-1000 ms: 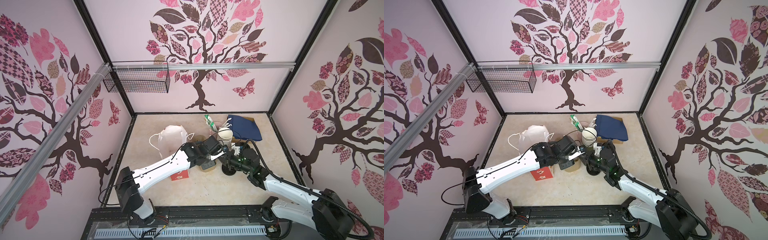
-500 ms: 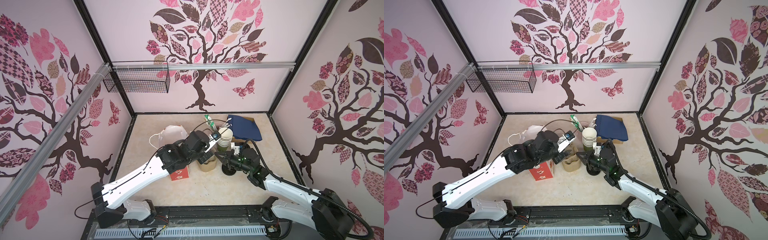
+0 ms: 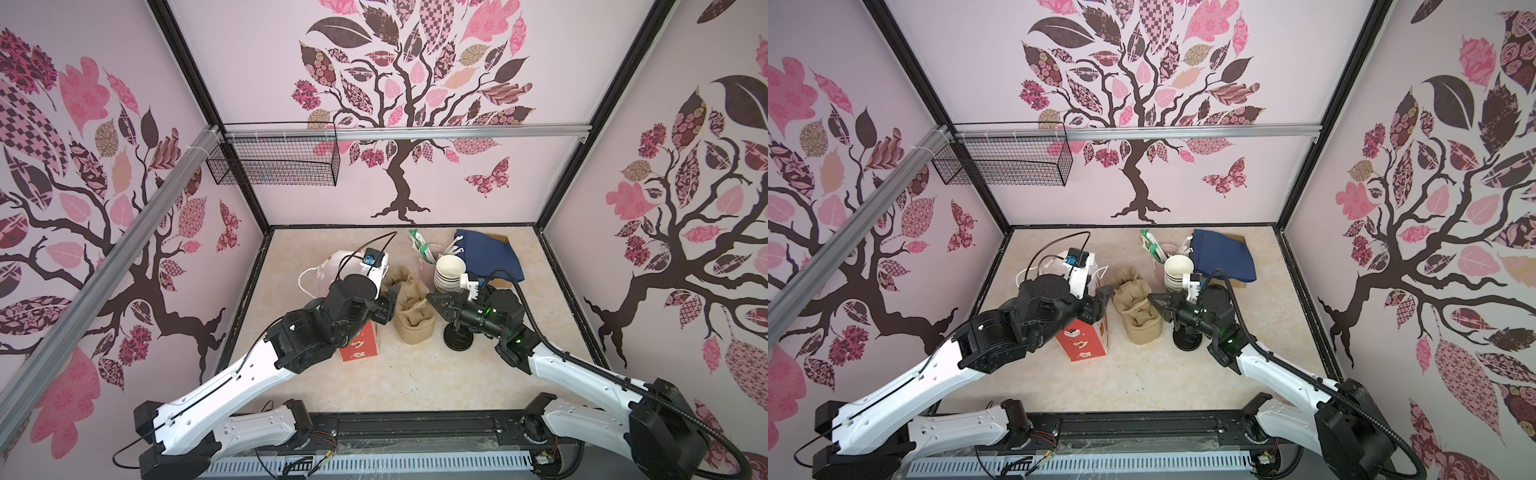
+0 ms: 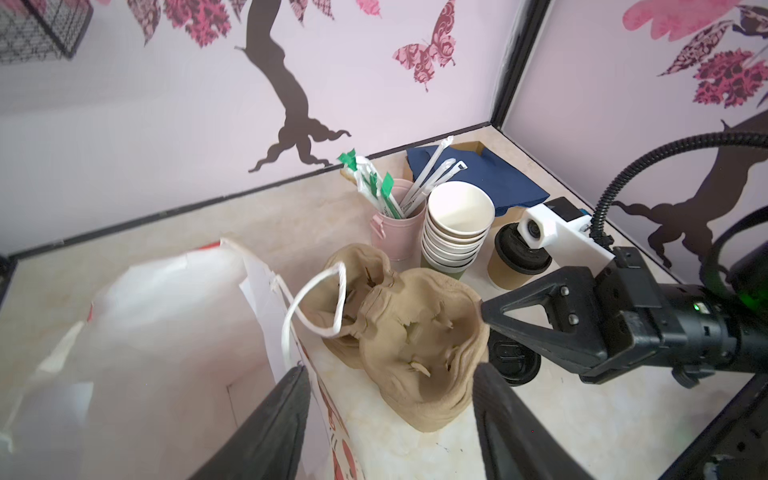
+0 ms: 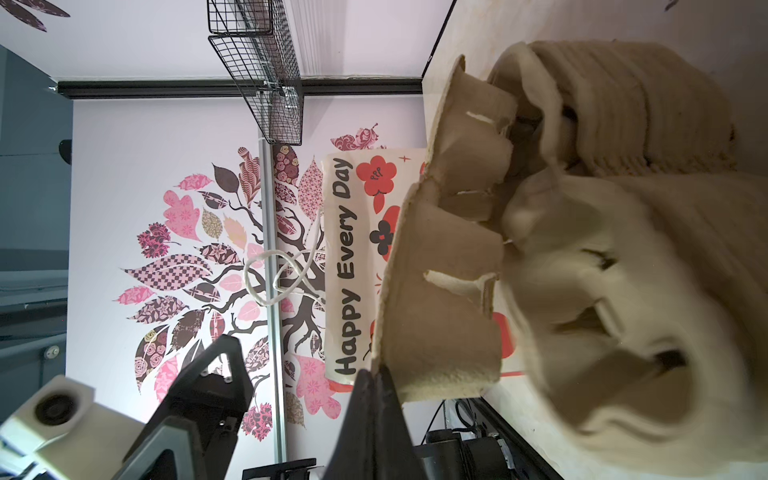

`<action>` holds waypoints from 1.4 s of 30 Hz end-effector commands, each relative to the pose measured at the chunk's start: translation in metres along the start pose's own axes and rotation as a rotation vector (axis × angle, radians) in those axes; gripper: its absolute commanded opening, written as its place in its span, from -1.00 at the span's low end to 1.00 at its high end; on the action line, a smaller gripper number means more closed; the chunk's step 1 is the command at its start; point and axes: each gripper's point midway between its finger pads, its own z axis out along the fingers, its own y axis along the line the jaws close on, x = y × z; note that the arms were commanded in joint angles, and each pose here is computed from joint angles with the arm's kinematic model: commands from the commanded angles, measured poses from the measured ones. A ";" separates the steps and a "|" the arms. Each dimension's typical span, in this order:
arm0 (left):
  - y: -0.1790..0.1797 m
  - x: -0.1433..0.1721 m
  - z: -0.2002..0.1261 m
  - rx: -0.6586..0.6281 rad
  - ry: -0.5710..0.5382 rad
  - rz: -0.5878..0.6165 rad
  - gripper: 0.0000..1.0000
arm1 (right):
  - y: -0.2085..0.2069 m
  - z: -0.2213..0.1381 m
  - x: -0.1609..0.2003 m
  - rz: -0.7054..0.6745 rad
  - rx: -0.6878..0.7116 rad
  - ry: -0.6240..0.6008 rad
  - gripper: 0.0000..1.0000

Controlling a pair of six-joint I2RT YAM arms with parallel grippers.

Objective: Pack a coffee takeout order
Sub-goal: Place the cup tray in the cup tray.

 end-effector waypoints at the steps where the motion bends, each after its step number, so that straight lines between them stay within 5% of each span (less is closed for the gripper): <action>1: 0.010 0.014 -0.006 -0.006 0.003 -0.293 0.31 | 0.019 -0.001 0.002 -0.023 -0.053 0.014 -1.00; 11: 0.002 0.035 -0.009 0.067 0.051 -0.465 0.29 | 0.014 -0.006 0.004 -0.020 -0.065 0.013 -1.00; 22: 0.018 0.029 -0.016 0.010 -0.004 -0.438 0.29 | 0.046 -0.015 0.013 -0.081 -0.173 0.048 -1.00; 42: 0.032 0.024 -0.027 -0.024 -0.059 -0.437 0.30 | -0.015 -0.036 0.013 -0.062 -0.125 -0.021 -1.00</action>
